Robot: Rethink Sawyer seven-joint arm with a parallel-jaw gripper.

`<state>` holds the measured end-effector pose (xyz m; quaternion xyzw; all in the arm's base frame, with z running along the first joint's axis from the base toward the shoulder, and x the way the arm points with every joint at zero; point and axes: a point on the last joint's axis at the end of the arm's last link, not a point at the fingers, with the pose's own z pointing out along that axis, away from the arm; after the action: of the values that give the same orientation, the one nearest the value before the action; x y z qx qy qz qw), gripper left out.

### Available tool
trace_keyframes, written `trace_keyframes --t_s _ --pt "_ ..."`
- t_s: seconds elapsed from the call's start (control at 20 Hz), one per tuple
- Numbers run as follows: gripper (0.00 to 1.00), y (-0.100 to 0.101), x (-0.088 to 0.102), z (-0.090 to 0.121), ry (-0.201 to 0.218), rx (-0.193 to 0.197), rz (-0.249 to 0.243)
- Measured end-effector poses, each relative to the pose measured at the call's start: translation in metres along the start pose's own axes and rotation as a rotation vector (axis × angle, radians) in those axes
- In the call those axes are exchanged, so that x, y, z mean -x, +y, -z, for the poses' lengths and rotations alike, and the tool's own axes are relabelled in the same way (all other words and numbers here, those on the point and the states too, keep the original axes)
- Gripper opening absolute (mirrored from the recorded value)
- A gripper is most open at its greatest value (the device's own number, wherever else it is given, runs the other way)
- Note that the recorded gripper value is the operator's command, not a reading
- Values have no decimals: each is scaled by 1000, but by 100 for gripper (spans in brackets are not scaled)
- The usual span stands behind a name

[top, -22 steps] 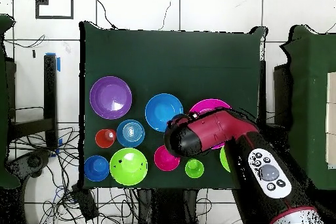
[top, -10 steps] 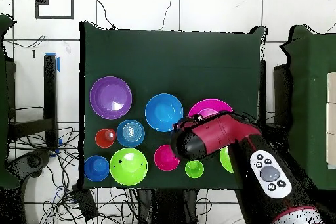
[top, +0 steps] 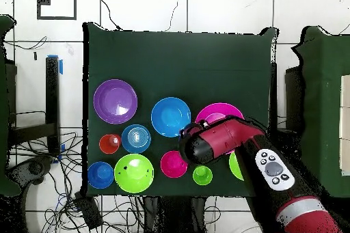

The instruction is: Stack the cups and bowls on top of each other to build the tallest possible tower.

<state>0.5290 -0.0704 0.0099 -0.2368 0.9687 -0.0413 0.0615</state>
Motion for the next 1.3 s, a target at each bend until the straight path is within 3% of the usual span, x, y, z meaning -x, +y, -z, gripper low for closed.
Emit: trace_keyframes --t_s 0.55,0.6,1.3 --pt "100 15 -2 -40 -18 25 20" --pt "0 16 -2 -44 -22 27 18" --pt "0 -1 5 -32 -41 -10 14"
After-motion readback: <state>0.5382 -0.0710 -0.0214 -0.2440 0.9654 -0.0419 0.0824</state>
